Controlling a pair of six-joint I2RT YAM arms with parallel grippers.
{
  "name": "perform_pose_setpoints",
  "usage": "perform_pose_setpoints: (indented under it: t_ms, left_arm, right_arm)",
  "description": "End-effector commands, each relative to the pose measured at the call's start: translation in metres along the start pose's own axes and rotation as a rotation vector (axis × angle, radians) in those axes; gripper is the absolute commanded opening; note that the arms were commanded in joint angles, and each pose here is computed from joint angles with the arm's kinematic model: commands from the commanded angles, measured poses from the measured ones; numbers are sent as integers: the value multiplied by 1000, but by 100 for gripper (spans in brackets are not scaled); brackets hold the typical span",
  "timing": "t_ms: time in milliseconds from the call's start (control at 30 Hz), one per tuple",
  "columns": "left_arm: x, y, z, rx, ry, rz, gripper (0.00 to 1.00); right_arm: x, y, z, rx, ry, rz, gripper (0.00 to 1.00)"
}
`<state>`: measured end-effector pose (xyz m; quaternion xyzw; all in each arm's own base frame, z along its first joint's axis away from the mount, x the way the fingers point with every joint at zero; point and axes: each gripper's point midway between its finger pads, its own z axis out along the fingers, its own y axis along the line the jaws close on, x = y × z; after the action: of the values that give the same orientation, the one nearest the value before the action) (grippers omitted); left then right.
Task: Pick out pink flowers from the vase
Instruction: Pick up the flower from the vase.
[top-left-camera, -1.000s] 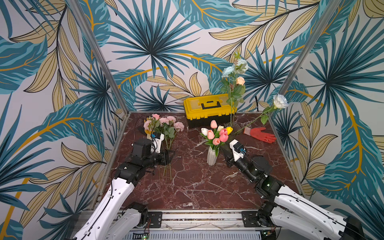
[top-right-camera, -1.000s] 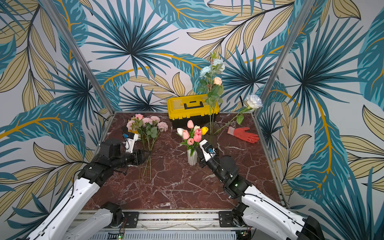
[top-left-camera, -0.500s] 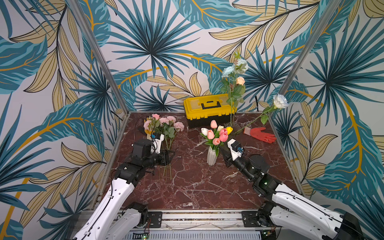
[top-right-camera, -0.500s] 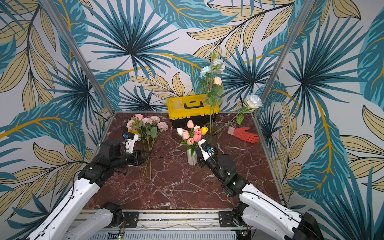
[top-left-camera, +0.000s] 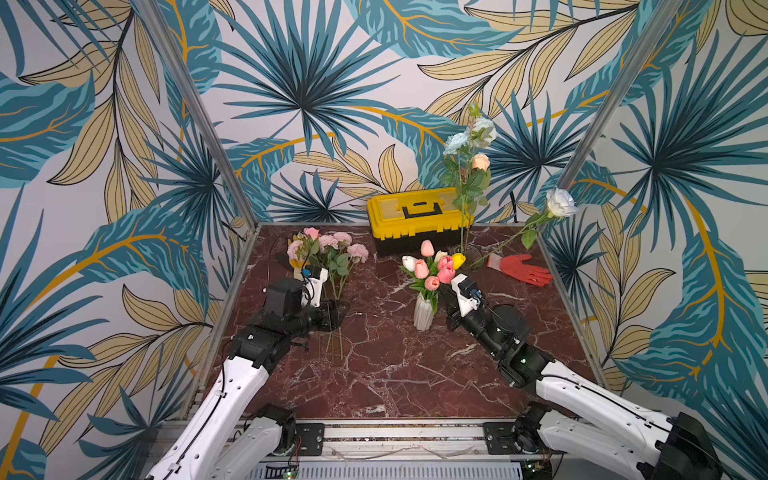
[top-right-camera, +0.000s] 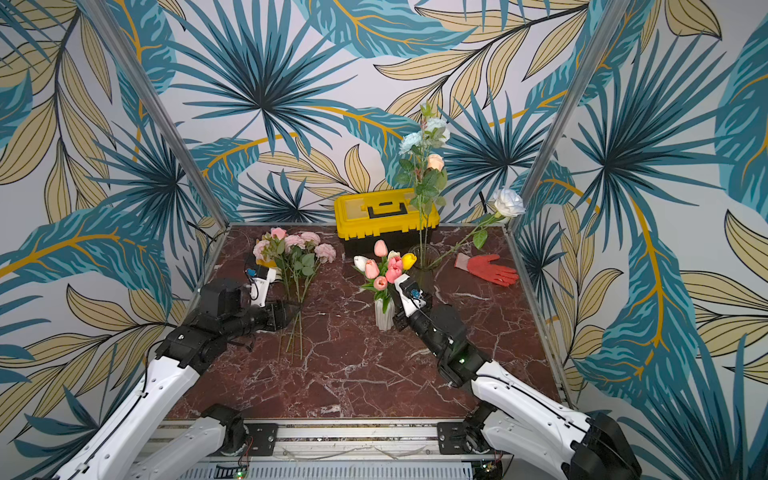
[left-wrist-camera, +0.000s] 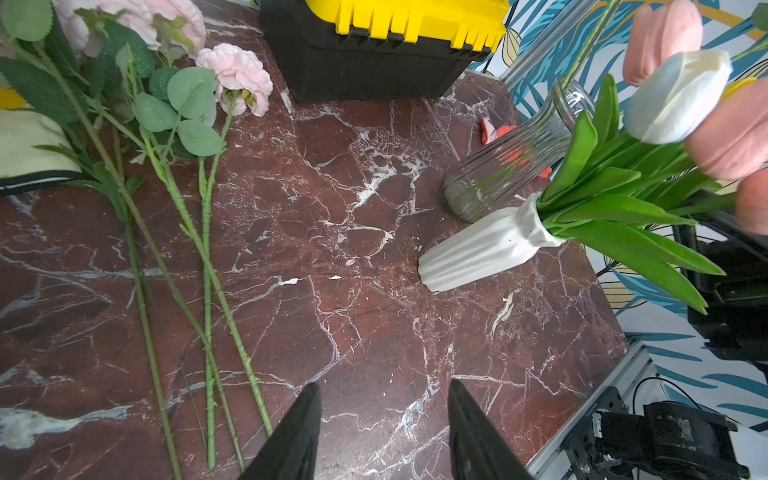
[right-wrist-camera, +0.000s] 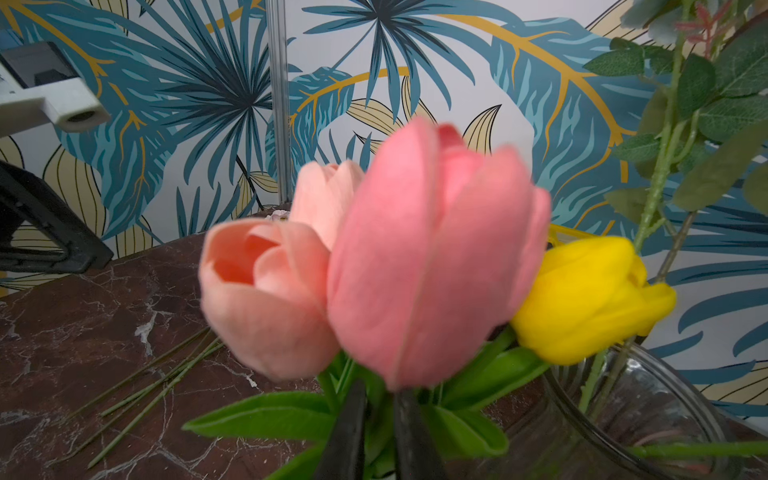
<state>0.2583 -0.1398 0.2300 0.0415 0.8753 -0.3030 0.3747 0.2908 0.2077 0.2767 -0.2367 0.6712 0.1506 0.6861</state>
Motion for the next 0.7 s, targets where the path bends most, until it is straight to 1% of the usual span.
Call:
perform_pose_setpoints:
  t_ms: [0,133,267,667]
  left_arm:
    - [7,5,1,-15,9,8,50]
    - [7,5,1,-15,9,9,50]
    - [7,4,0,-15,4,11,50]
    - [5,4,-2,-18,-6,17,50]
  right_arm:
    - [-17,-1,1,-6,-56,34,11]
    - [-18,0,2,-15,-58,46,10]
    - [-23,-2,0,-10,-70,55,5]
    - [-68,-7,-13,-18,-122,54,0]
